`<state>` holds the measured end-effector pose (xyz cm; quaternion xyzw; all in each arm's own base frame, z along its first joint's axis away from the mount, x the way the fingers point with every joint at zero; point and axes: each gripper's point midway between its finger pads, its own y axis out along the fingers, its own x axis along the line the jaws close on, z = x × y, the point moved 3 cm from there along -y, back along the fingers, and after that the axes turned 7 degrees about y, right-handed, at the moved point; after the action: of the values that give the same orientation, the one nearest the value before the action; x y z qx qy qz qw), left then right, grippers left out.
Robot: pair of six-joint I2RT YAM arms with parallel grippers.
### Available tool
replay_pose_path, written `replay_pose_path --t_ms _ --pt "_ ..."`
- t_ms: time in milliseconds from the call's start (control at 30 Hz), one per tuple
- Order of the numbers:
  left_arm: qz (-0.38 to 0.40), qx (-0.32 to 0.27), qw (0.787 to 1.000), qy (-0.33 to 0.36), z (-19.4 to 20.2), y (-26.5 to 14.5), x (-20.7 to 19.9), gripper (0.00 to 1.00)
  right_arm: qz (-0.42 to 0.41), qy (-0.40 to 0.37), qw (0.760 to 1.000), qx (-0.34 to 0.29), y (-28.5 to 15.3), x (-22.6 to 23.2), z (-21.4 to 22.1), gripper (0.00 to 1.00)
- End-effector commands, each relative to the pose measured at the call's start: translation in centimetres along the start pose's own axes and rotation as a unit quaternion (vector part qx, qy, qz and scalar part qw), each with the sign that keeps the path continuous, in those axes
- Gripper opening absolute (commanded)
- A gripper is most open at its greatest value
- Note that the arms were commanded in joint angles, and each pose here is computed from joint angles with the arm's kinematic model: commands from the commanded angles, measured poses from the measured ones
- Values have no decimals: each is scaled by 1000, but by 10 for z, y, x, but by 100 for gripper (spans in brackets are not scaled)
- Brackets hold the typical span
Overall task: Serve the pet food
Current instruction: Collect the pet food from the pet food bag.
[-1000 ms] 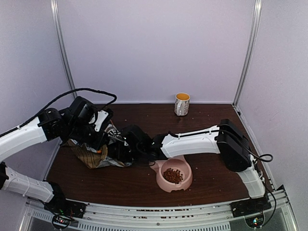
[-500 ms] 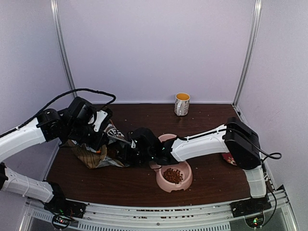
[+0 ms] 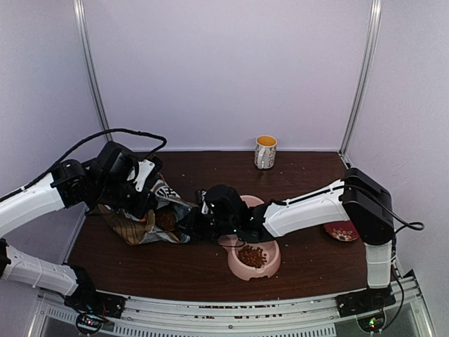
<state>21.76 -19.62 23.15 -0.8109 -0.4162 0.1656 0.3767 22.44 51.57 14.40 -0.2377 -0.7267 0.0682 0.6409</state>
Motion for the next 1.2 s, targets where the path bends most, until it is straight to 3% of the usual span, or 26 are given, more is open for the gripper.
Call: replay_pose_path --t_ms 0,300,867,1167 --pt "-13 -61 998 -11 -22 -13 5 0 -57 19 998 -34 -21 33 -19 0" --pt "-15 -61 998 -12 -21 -13 6 0 -68 30 996 -46 -28 38 -24 0" --pt "-20 -60 998 -12 -22 -13 7 0 44 -14 996 -70 -46 19 -24 0" --pt "-23 -61 998 -12 -23 -13 8 0 -6 11 999 -45 -45 27 -16 0"
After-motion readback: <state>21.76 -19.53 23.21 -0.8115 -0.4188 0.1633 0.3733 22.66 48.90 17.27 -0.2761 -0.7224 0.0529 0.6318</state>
